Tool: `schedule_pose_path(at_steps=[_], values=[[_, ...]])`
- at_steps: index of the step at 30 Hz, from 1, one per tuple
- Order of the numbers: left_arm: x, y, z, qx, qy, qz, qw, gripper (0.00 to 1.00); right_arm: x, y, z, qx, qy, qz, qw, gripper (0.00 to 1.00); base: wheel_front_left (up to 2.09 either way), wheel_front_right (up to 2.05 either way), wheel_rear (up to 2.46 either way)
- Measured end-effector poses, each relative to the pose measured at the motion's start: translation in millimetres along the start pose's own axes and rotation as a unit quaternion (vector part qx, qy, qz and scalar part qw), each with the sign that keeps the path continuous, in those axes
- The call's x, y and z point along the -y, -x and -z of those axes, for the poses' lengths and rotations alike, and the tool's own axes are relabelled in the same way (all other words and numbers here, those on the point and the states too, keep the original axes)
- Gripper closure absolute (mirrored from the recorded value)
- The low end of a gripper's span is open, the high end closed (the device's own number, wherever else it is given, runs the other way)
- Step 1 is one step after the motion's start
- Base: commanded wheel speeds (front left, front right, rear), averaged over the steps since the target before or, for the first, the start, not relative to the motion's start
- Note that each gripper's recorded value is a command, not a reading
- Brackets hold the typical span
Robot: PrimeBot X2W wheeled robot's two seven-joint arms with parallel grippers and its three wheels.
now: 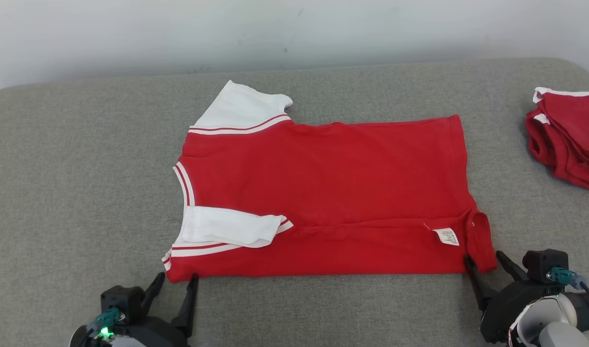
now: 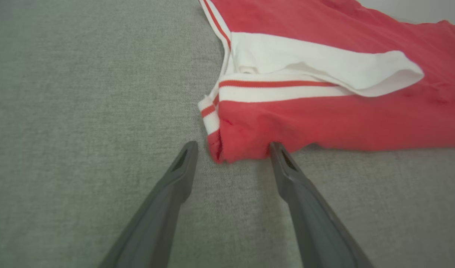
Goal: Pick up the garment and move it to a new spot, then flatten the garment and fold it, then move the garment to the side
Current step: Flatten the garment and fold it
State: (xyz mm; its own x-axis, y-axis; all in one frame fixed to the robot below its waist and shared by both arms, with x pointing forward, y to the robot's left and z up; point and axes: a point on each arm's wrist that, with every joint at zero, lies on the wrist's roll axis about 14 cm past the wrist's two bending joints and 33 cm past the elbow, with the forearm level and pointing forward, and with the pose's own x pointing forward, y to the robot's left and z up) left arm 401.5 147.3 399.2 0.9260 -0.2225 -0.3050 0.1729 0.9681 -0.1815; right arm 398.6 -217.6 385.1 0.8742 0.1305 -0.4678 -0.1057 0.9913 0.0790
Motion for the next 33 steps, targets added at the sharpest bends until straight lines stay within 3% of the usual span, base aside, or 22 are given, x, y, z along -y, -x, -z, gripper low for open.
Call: schedule_pose_path(at_steps=[2, 3, 4, 5, 10, 14, 33], values=[[1, -2, -1, 0.001, 0.002, 0.0, 1.0, 0.0, 1, -2, 4, -0.007, 0.0, 0.001, 1.0, 0.0, 0.0, 0.0, 0.0], [3, -3, -1, 0.001, 0.004, 0.002, 1.0, 0.17, 0, -3, 6, -0.012, -0.001, 0.001, 1.0, 0.58, 0.0, 0.0, 0.0], [5, -4, -1, 0.001, 0.006, 0.004, 1.0, 0.71, -1, -5, 7, -0.014, -0.003, 0.0, 1.0, 1.0, 0.0, 0.0, 0.0], [6, -5, -2, 0.003, 0.008, 0.005, 1.0, 1.0, -1, -6, 6, -0.013, -0.004, 0.0, 1.0, 1.0, 0.0, 0.0, 0.0], [7, -9, -12, 0.017, 0.016, 0.007, 1.0, 1.0, -8, -9, 1, -0.001, -0.009, -0.007, 1.0, 1.0, 0.0, 0.0, 0.0], [7, -2, -17, 0.027, 0.018, 0.004, 0.999, 1.0, -17, -3, 2, 0.01, -0.054, -0.01, 0.998, 1.0, 0.0, 0.0, 0.0], [5, 90, 3, 0.061, 0.069, -0.046, 0.995, 1.0, -35, 58, 19, 0.032, -0.081, -0.042, 0.995, 1.0, 0.0, 0.0, 0.0]])
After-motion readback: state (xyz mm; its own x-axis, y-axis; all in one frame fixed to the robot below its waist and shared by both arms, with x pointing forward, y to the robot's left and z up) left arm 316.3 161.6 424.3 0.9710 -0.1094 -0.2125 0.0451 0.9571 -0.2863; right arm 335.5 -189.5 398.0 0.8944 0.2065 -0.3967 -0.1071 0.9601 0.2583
